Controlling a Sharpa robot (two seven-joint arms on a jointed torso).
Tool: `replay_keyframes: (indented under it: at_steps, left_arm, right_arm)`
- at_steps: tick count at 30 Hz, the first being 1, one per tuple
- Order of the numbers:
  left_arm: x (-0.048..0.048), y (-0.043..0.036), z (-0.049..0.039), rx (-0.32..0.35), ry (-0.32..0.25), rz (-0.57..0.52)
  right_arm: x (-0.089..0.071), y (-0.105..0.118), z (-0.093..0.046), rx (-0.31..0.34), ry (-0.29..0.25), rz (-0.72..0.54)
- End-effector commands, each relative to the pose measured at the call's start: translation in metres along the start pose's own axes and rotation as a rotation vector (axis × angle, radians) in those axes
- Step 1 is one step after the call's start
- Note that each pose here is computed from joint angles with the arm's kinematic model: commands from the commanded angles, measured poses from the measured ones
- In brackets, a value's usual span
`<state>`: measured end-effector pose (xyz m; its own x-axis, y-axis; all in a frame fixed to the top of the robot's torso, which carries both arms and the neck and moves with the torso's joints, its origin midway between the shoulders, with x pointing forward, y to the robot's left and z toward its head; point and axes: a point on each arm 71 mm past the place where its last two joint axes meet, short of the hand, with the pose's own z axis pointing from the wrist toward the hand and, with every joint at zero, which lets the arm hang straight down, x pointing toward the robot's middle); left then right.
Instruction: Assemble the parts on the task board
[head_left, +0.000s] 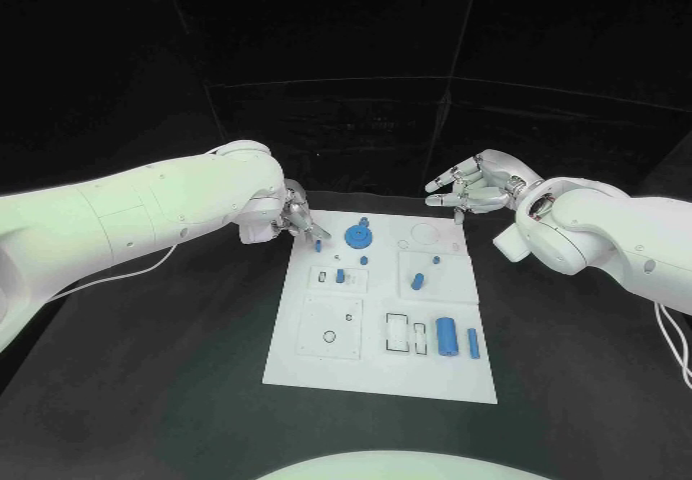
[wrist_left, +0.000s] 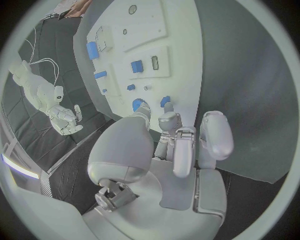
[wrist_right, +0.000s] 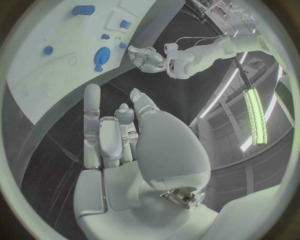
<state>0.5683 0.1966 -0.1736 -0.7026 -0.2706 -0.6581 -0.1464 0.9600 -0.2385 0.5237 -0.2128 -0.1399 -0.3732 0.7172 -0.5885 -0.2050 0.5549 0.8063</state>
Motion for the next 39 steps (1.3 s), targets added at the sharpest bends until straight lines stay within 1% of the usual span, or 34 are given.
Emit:
replay_keyframes:
  at_steps: [1,6,15,27,39]
  left_arm:
    - [-0.0014,0.0008,0.0020,-0.007,0.004,0.040]
    - [-0.0027,0.0010,0.0062,-0.014,0.001,0.049]
    - [0.0005,-0.0029,0.0133,-0.010,0.005,0.050]
    - [0.0012,-0.0068,0.0163,-0.002,0.017,0.058]
    - [-0.0010,-0.0065,0.0196,-0.013,0.014,0.053]
  right_arm:
    - [0.000,0.003,0.000,-0.014,-0.006,-0.007]
    - [0.000,0.003,0.001,-0.015,-0.005,-0.008]
    - [0.000,0.003,0.001,-0.015,-0.004,-0.008]
    - [0.001,0.004,0.002,-0.015,-0.001,-0.009]
    - [0.001,0.004,0.002,-0.012,-0.003,-0.009]
